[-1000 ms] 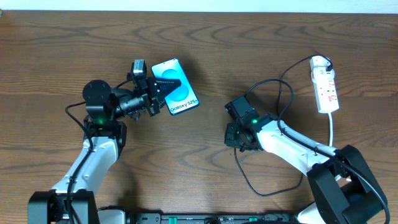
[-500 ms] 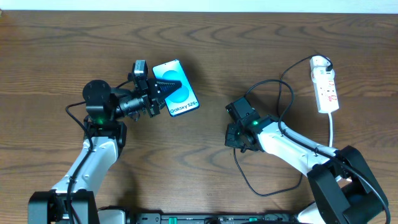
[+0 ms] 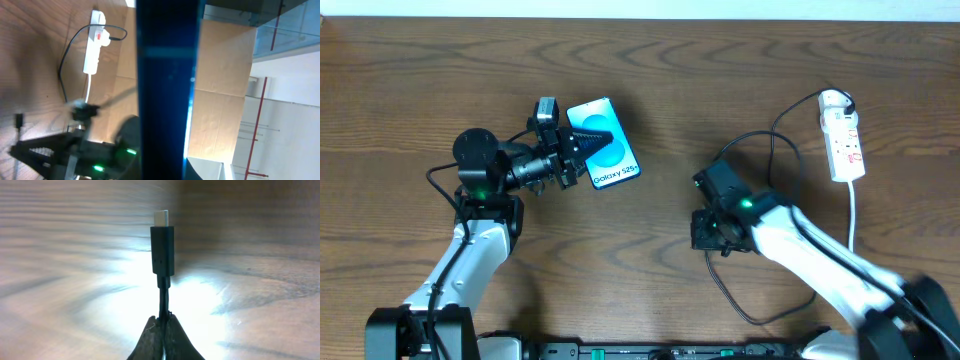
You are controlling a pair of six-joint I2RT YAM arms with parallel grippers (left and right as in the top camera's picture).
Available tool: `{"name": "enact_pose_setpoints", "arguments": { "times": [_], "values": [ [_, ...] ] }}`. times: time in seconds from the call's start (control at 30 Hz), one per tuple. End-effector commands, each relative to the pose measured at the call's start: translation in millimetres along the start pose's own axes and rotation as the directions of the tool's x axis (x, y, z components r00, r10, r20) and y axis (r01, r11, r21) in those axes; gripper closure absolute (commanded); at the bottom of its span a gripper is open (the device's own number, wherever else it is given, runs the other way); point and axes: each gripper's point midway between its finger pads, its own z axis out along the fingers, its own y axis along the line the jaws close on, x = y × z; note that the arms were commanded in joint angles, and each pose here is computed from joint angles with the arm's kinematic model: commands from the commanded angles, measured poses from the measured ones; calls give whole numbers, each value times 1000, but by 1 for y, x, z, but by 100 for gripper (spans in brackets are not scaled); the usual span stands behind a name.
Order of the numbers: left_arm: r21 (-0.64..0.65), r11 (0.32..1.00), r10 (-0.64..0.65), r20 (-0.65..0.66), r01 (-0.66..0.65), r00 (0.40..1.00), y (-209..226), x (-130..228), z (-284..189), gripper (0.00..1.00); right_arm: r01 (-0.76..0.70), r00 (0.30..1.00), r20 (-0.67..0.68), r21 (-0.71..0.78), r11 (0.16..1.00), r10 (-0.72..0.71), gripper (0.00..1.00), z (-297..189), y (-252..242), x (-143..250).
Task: Plug charger to phone and switch on socket
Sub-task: 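Align the USB-C plug under the phone's bottom port with the right gripper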
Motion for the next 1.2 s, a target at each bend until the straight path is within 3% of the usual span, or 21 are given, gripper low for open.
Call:
{"name": "enact_pose_setpoints", "arguments": {
  "times": [0.0,0.27,0.57,0.7,0.93,1.17],
  "values": [
    [13,999,35,-15,-35,999,-12,2,0,93,105,994,62,-208,972,-94,99,-39,40,-2],
    [14,999,49,-23,-49,999,-12,3,0,92,353,935,178,-518,779,-306,99,-109,92,28],
    [88,950,302,-24,-299,953,-38,12,-2,93,484,850,245,-711,510,-466,99,-139,124,57],
    [91,936,344,-24,-341,939,-38,13,-1,93,524,812,301,-755,396,-500,99,-150,135,61],
    [99,937,340,-41,-335,940,-34,20,16,93,582,787,375,-714,389,-490,99,-151,140,48],
    [89,901,426,7,-425,905,-29,16,28,93,596,798,379,-608,524,-468,99,-134,127,30]
  ]
}}
